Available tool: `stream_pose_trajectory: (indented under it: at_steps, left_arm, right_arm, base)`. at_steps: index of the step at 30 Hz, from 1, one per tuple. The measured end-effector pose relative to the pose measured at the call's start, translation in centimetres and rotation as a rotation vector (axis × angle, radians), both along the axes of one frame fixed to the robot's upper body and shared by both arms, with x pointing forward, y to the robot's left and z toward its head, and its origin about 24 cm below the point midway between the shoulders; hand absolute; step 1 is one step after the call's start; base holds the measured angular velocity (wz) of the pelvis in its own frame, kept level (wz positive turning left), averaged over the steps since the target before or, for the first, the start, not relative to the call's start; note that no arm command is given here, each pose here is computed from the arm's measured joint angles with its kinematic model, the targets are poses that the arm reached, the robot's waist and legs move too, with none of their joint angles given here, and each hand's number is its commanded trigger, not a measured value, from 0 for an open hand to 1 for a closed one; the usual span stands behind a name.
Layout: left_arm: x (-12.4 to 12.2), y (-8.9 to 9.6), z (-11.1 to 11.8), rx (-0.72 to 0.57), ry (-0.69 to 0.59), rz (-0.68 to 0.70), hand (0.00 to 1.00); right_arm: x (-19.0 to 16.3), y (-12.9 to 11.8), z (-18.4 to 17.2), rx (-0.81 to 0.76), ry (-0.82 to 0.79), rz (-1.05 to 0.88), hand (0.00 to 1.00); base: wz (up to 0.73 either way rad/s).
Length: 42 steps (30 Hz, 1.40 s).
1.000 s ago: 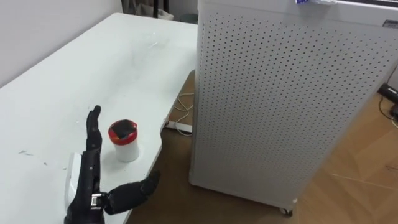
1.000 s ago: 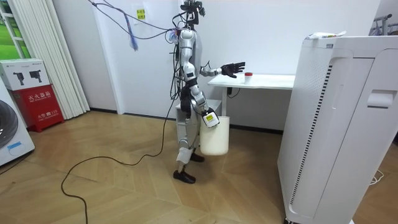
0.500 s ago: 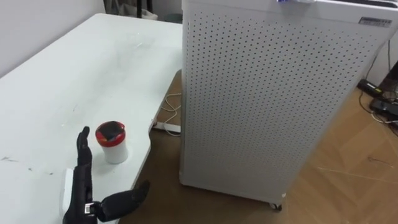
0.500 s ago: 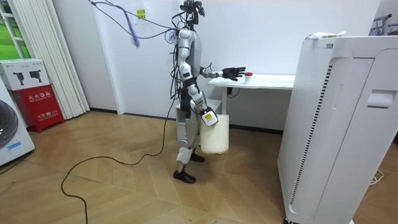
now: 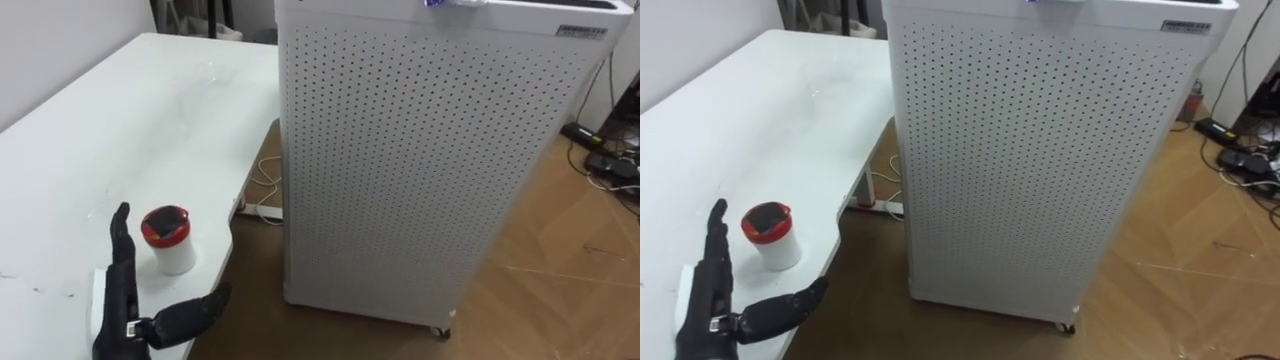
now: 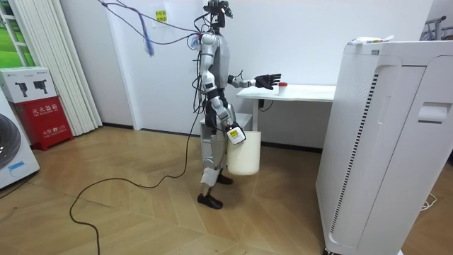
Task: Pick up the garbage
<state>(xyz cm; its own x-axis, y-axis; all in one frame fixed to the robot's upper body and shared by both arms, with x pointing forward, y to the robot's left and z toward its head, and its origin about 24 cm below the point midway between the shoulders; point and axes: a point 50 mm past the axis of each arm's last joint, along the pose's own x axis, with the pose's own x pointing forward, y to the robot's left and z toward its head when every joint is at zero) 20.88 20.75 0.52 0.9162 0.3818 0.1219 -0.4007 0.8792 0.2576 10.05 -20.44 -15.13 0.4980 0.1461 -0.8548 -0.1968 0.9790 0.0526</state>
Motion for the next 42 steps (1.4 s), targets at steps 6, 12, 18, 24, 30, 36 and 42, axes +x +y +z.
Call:
stream_pose_trajectory:
  at_steps: [6, 12, 18, 24, 30, 36, 42]
  left_arm:
    - [0.3, 0.2, -0.4, -0.006, 0.027, 0.018, 0.0]
    - [0.6, 0.3, -1.0, -0.028, 0.058, 0.051, 0.0]
    - [1.3, 0.2, -0.6, -0.071, 0.042, 0.058, 0.0]
    - [1.8, 0.2, -0.4, -0.085, 0.046, 0.057, 0.0]
    - [1.7, 0.2, -1.2, -0.093, 0.084, 0.069, 0.0]
    - [1.6, 0.1, -1.5, -0.098, 0.098, 0.075, 0.0]
    - [1.6, 0.2, -1.7, -0.128, 0.106, 0.087, 0.0]
  right_arm:
    - [-0.1, 0.0, -0.1, 0.002, 0.02, -0.003, 1.0]
    - [-0.2, 0.1, -0.1, 0.006, 0.024, -0.003, 1.0]
    - [-0.1, 0.4, -0.2, 0.015, 0.023, -0.005, 1.0]
    - [-0.1, 0.6, -0.2, 0.018, 0.022, -0.004, 1.0]
    - [-0.1, 0.8, -0.2, 0.023, 0.023, -0.004, 1.0]
    - [-0.1, 1.1, -0.3, 0.029, 0.023, -0.005, 1.0]
    - [-0.2, 1.2, -0.3, 0.032, 0.024, -0.006, 1.0]
  base:
    - [-0.02]
    - [-0.04]
    - [-0.01]
    - [-0.03]
    - [-0.05]
    - [-0.04]
    - [-0.01]
